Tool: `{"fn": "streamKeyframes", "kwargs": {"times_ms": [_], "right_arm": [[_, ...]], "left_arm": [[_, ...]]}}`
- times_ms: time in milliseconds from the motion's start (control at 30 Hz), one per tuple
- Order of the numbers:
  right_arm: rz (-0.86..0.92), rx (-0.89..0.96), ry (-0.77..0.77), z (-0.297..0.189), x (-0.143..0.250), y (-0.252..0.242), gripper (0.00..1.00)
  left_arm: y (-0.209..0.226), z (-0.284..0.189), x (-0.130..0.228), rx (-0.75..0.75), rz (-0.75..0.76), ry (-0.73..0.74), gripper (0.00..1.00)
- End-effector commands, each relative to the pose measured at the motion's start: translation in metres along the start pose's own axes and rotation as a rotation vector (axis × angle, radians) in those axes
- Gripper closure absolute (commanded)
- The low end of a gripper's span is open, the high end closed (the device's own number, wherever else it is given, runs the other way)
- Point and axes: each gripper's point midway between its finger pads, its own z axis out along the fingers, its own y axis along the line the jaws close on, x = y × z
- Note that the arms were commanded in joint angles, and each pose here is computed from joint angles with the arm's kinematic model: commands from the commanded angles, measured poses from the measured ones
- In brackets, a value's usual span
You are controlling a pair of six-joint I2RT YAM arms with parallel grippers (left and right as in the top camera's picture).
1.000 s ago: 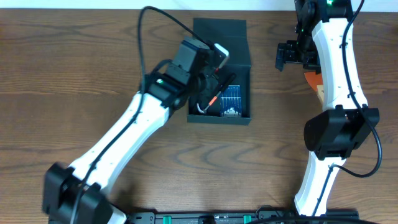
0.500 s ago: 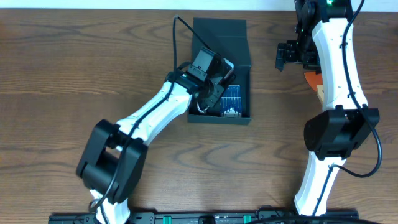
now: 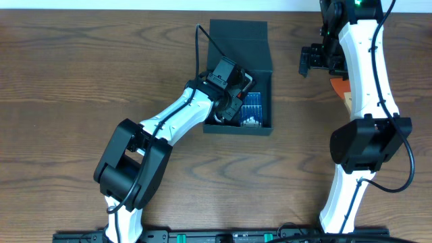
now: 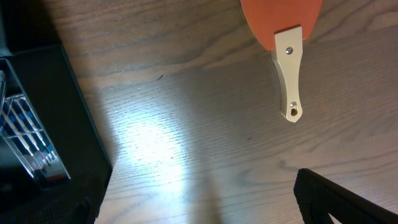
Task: Pack container
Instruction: 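Release the pliers in the box and raise the left gripper away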
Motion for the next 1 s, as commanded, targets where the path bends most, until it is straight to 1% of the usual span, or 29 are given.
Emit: {"fn": "streamKeyframes", "kwargs": {"times_ms": [0, 33, 67, 167, 300, 433, 533, 633, 700, 767, 800, 867, 933, 967], "right_arm": [[-0.012, 0.0, -0.01, -0.002, -0.002, 0.002, 0.01], [-0.012, -0.001, -0.011, -0.002, -0.002, 0.002, 0.01], [-0.012, 0.0, -0.01, -0.002, -0.002, 0.002, 0.01], [-0.011, 0.0, -0.01, -0.002, -0.002, 0.001, 0.01], [-0.011, 0.0, -0.01, -0.002, -0.002, 0.001, 0.01], [-0.011, 0.0, -0.01, -0.002, -0.002, 0.001, 0.01], [-0.011, 0.0, -0.01, -0.002, -0.002, 0.001, 0.01], [-0.011, 0.0, -0.01, -0.002, -0.002, 0.001, 0.01], [-0.011, 0.0, -0.01, -0.002, -0.002, 0.001, 0.01], [-0.011, 0.0, -0.01, -0.002, -0.002, 0.001, 0.01], [-0.011, 0.0, -0.01, -0.002, -0.002, 0.001, 0.01], [-0.011, 0.0, -0.01, -0.002, -0.002, 0.001, 0.01], [-0.011, 0.0, -0.01, -0.002, -0.002, 0.001, 0.01], [-0.011, 0.0, -0.01, -0.002, -0.002, 0.001, 0.01]], "left_arm": [[-0.002, 0.0, -0.008, 0.01, -0.013, -0.015, 0.64], [-0.002, 0.0, -0.008, 0.01, -0.012, -0.016, 0.56], [-0.002, 0.0, -0.008, 0.01, -0.013, -0.016, 0.52], [-0.002, 0.0, -0.009, 0.01, -0.013, -0.019, 0.48], [-0.002, -0.009, -0.02, 0.006, -0.007, -0.062, 0.46], [-0.001, -0.038, -0.05, -0.003, 0.003, -0.155, 0.46], [-0.003, -0.073, -0.078, -0.011, 0.009, -0.247, 0.46], [-0.002, -0.121, -0.11, -0.037, -0.001, -0.365, 0.46], [0.008, -0.154, -0.125, -0.117, -0.027, -0.438, 0.46], [0.031, -0.191, -0.132, -0.257, -0.065, -0.501, 0.46], [0.046, -0.209, -0.13, -0.343, -0.109, -0.523, 0.46], [0.078, -0.236, -0.115, -0.489, -0.23, -0.527, 0.46], [0.111, -0.256, -0.083, -0.615, -0.395, -0.484, 0.46], [0.126, -0.262, -0.061, -0.657, -0.479, -0.439, 0.45]]}}
